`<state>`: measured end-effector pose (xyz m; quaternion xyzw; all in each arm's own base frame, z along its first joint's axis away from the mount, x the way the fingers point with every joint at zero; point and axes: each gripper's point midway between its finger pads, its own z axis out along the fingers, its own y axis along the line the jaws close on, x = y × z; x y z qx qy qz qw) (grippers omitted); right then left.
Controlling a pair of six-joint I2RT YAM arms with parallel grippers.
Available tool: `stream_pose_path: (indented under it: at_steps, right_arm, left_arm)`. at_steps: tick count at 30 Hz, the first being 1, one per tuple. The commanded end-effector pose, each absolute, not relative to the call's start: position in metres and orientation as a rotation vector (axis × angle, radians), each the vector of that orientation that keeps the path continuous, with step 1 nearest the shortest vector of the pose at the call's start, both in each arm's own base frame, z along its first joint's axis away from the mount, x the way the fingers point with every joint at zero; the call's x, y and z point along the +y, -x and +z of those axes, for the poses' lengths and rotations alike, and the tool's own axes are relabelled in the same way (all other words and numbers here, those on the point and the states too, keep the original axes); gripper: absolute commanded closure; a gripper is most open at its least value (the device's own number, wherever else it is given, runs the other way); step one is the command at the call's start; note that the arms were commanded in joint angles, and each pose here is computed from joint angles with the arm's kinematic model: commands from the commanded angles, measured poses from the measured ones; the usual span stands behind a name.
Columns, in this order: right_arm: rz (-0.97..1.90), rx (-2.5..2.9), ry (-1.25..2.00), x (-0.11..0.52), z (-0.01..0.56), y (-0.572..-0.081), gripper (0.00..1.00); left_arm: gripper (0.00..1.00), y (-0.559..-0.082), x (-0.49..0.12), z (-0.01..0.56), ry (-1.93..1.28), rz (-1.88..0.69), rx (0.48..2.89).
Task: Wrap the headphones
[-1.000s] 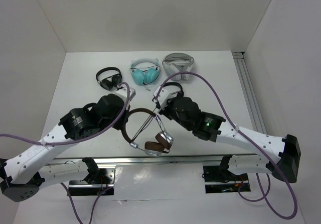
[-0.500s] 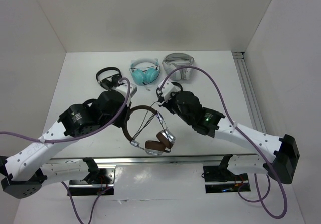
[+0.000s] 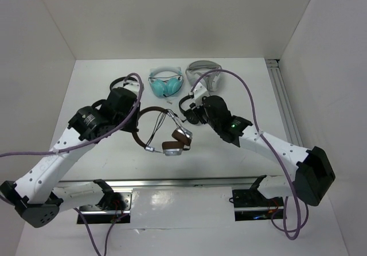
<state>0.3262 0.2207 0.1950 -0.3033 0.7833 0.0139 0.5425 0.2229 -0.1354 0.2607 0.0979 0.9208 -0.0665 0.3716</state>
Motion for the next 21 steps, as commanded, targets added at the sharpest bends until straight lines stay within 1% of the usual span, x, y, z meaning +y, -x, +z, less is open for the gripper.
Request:
stream_pose_path:
  at_steps: [1,3,4,6,7,8,9,11,12,14,16,17,21]
  right_arm:
    - [-0.004,1.86,0.534,0.209,0.204,-0.352,0.52]
    - [-0.059,1.869,0.448,0.194,0.21,-0.362,0.52]
    - [-0.074,1.885,0.407,0.187,0.206,-0.366,0.51]
    - [-0.115,1.881,0.315,0.174,0.213,-0.372,0.45]
    - [-0.125,1.883,0.281,0.168,0.213,-0.374,0.41]
    - [-0.135,1.898,0.219,0.157,0.215,-0.377,0.31]
    - [-0.135,1.893,0.176,0.152,0.223,-0.381,0.27]
    - [-0.137,1.917,0.078,0.137,0.229,-0.382,0.21]
    - [-0.122,1.91,0.04,0.135,0.241,-0.385,0.21]
    - [-0.091,1.936,0.004,0.135,0.244,-0.379,0.21]
    - [-0.008,1.94,0.022,0.145,0.248,-0.374,0.21]
    - [0.042,1.915,0.012,0.147,0.261,-0.369,0.21]
    - [0.164,1.899,0.03,0.153,0.268,-0.351,0.19]
  left_arm:
    - [1.0,-0.237,-0.134,0.26,-0.207,-0.174,2.363]
    - [1.0,-0.244,-0.123,0.244,-0.167,-0.134,2.385]
    - [1.0,-0.245,-0.124,0.239,-0.174,-0.16,2.399]
    - [1.0,-0.252,-0.113,0.22,-0.116,-0.144,2.434]
    - [1.0,-0.256,-0.116,0.218,-0.09,-0.185,2.431]
    - [1.0,-0.257,-0.112,0.209,-0.059,-0.188,2.449]
    - [1.0,-0.263,-0.103,0.204,0.004,-0.17,2.457]
    - [1.0,-0.268,-0.1,0.192,0.081,-0.2,2.473]
    - [1.0,-0.273,-0.092,0.189,0.138,-0.203,2.468]
    - [1.0,-0.281,-0.092,0.182,0.197,-0.234,2.459]
    - [1.0,-0.29,-0.086,0.177,0.262,-0.229,2.453]
    - [1.0,-0.295,-0.084,0.172,0.273,-0.222,2.459]
    - [1.0,-0.315,-0.078,0.15,0.392,-0.205,2.498]
